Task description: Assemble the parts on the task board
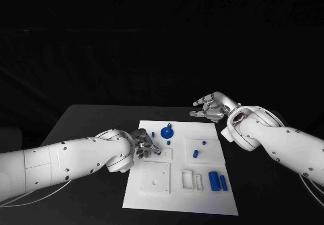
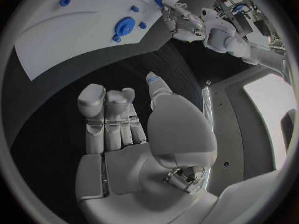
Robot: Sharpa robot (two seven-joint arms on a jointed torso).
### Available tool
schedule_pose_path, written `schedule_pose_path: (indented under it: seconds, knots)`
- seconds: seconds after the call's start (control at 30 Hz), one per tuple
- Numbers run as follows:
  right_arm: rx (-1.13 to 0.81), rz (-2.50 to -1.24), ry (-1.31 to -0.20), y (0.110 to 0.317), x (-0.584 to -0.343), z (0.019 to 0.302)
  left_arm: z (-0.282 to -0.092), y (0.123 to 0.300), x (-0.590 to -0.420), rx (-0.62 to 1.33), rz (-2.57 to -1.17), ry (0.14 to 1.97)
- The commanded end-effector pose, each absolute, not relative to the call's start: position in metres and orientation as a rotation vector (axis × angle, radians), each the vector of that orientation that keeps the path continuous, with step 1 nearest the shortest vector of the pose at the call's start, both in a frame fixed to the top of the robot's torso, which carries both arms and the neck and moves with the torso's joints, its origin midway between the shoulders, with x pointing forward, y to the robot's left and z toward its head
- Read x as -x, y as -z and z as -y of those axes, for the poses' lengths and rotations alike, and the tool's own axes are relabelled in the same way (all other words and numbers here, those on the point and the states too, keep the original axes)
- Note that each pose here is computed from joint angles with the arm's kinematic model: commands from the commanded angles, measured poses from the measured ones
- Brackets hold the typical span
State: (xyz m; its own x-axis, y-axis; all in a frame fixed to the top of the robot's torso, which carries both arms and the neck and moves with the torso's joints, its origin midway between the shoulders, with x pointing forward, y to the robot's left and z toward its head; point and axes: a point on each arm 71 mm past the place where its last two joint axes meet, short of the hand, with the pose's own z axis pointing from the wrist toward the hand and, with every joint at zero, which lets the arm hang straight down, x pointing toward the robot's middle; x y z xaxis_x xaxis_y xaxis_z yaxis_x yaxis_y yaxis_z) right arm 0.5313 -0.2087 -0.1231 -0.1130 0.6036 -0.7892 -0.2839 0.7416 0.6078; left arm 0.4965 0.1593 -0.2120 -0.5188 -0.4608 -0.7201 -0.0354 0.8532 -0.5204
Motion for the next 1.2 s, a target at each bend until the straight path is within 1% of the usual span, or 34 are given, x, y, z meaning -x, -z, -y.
schedule_pose_path:
  seconds: [0.03,0.7,1.2]
  knots:
    - [-0.265,-1.506,-0.779,0.1226,-0.5311,0.2074,-0.1586,0.2139,-0.4955,0.346,-2.083,0.542]
    - [-0.268,-1.508,-0.78,0.123,-0.5315,0.2074,-0.1549,0.219,-0.4913,0.294,-2.179,0.522]
    - [-0.269,-1.507,-0.782,0.1233,-0.5318,0.207,-0.1537,0.22,-0.4913,0.286,-2.196,0.513]
